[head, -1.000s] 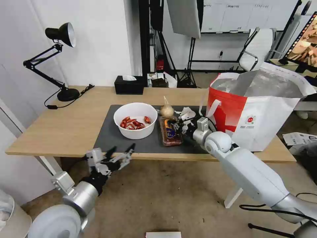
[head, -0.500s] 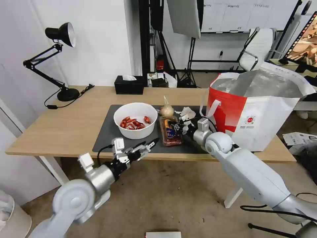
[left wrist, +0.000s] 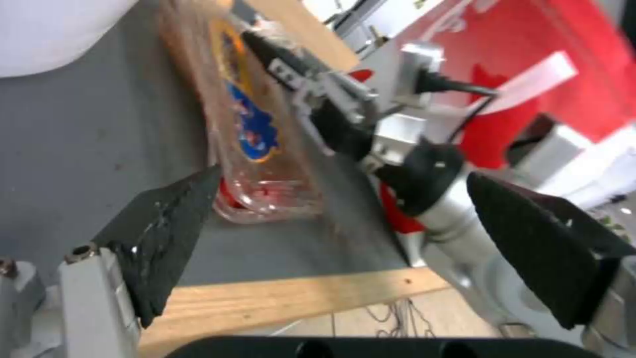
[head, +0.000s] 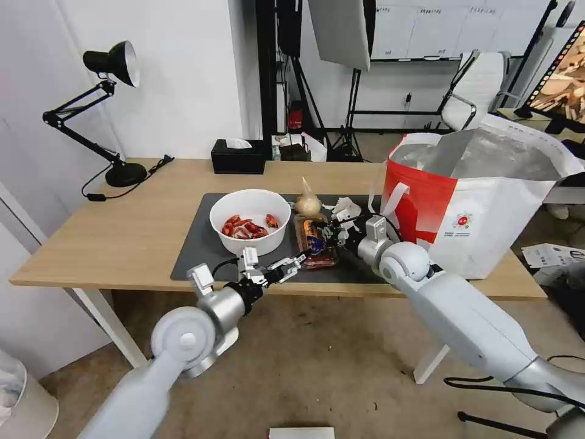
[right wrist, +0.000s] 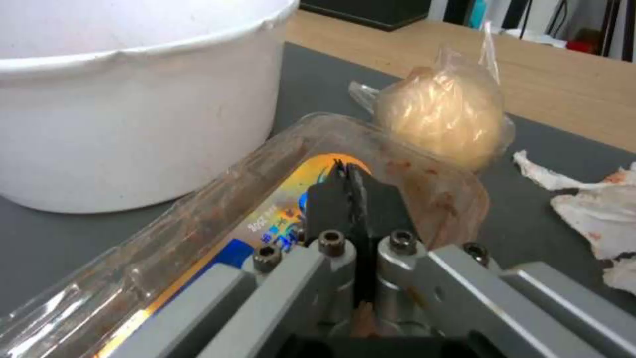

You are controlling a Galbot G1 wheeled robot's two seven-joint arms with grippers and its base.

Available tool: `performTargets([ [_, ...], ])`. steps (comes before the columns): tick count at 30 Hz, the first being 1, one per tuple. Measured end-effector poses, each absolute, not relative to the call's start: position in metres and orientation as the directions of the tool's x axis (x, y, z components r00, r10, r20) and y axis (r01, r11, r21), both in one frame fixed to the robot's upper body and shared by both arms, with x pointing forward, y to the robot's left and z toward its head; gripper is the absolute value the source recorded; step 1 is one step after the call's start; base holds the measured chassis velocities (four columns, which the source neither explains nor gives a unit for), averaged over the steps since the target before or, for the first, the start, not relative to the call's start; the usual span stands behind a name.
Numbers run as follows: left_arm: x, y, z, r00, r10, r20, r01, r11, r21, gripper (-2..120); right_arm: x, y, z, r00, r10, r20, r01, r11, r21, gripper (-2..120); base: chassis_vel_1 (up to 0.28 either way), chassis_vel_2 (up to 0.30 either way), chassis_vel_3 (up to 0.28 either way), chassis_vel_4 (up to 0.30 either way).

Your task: Pick up the trash from the table and place it into the takeout bag.

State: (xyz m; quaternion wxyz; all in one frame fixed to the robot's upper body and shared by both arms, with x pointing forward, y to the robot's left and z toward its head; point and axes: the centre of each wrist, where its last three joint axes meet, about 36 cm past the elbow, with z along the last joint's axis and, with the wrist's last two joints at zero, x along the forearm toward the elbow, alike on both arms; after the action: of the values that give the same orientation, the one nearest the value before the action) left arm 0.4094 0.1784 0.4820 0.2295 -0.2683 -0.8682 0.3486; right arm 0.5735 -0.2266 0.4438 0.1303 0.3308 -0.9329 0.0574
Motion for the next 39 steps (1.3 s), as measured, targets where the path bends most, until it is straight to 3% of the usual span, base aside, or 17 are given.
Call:
performTargets([
  [24, 0.454, 0.135, 0.467, -0.765, 0.549, 0.335, 0.192, 0.692, -0.696, 100, 0.572, -0.231, 0.442, -0.748, -0.598, 0.288, -0.631, 0.775, -0.03, 0, 0.0, 0.0, 0.0, 0.0],
  [39, 0.468, 0.127, 0.463, -0.74, 0.553, 0.383, 0.156, 0.695, -0.702, 100, 0.573, -0.23, 0.445, -0.749, -0.6, 0.283, -0.632, 0.775, -0.029, 0, 0.0, 0.0, 0.0, 0.0],
])
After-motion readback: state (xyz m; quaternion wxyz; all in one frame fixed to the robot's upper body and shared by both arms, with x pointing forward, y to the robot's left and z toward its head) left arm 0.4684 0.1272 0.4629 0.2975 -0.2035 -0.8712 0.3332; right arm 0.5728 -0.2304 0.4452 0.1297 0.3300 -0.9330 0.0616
